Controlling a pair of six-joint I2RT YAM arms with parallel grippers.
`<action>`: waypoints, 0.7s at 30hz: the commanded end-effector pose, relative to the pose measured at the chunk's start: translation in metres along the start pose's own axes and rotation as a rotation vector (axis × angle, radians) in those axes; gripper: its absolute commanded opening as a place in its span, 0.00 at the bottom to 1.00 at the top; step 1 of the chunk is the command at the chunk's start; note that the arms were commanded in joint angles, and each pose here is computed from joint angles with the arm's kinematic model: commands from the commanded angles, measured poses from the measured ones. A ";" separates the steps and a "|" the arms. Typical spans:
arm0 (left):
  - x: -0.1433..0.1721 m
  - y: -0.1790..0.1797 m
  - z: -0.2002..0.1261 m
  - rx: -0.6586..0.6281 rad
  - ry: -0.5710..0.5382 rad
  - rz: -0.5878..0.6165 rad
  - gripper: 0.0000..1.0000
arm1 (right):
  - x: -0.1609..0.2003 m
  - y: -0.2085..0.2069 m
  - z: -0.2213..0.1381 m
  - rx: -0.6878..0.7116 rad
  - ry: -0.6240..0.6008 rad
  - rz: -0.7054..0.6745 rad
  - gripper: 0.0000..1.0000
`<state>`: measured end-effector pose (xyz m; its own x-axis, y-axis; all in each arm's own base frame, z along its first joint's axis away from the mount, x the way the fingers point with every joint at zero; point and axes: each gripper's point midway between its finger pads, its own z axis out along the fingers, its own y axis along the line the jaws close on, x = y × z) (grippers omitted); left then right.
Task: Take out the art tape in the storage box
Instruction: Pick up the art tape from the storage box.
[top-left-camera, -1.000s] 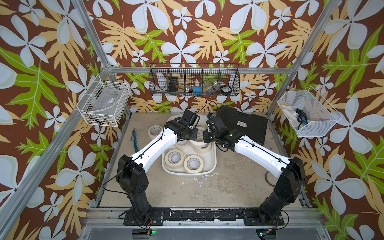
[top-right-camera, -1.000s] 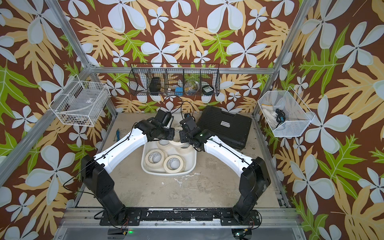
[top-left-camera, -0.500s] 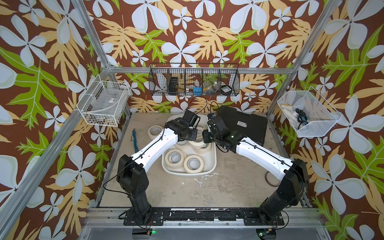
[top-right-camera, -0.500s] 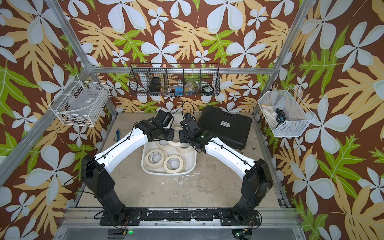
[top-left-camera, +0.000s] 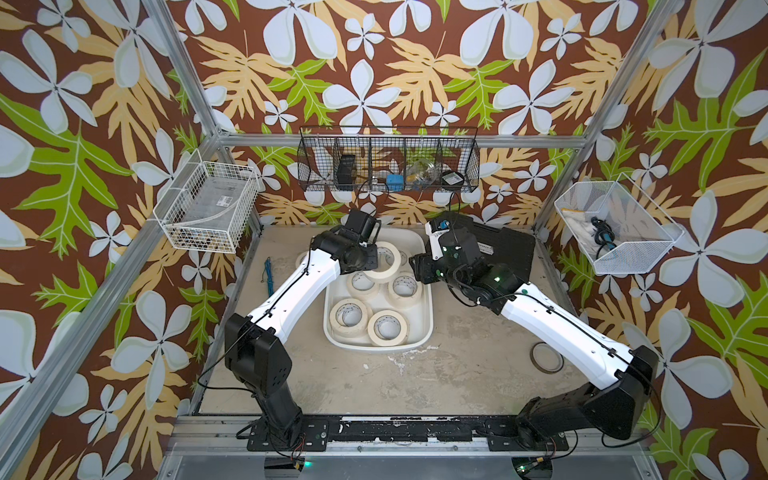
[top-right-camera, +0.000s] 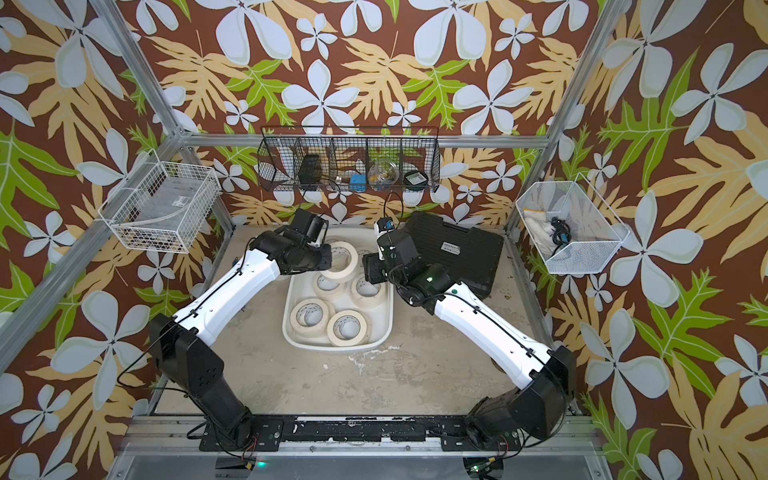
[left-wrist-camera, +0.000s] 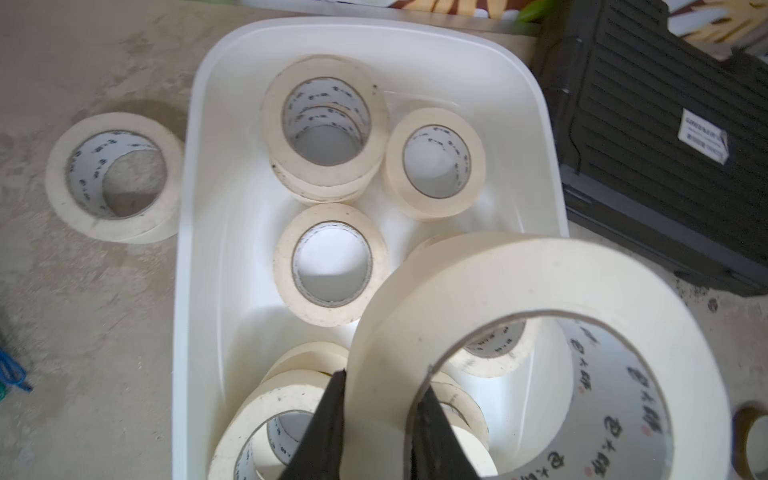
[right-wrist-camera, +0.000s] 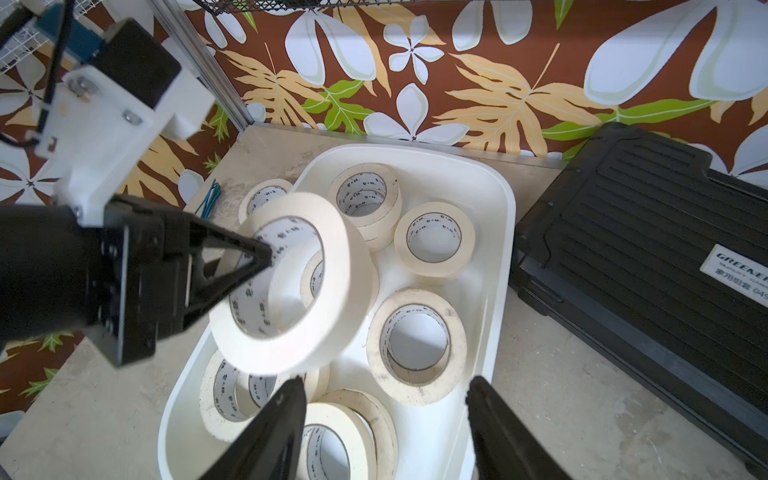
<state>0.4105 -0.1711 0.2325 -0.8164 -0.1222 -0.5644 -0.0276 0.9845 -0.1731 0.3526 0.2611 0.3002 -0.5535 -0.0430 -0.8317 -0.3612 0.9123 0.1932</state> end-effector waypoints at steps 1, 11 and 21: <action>-0.006 0.034 -0.001 -0.085 -0.016 -0.095 0.01 | 0.005 -0.003 -0.007 0.001 -0.006 0.008 0.65; -0.004 0.124 -0.006 -0.193 -0.060 -0.299 0.01 | 0.023 -0.009 -0.012 -0.004 0.020 0.024 0.65; 0.030 0.210 0.000 -0.292 -0.071 -0.492 0.00 | 0.030 -0.014 -0.014 0.001 0.018 0.025 0.65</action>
<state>0.3741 0.0201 0.1761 -0.6845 -0.5320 -0.4984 -0.5336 0.8315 -0.1546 0.3289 0.2410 0.2760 -0.5862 -0.0420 -0.8091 -0.3461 0.9159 0.2032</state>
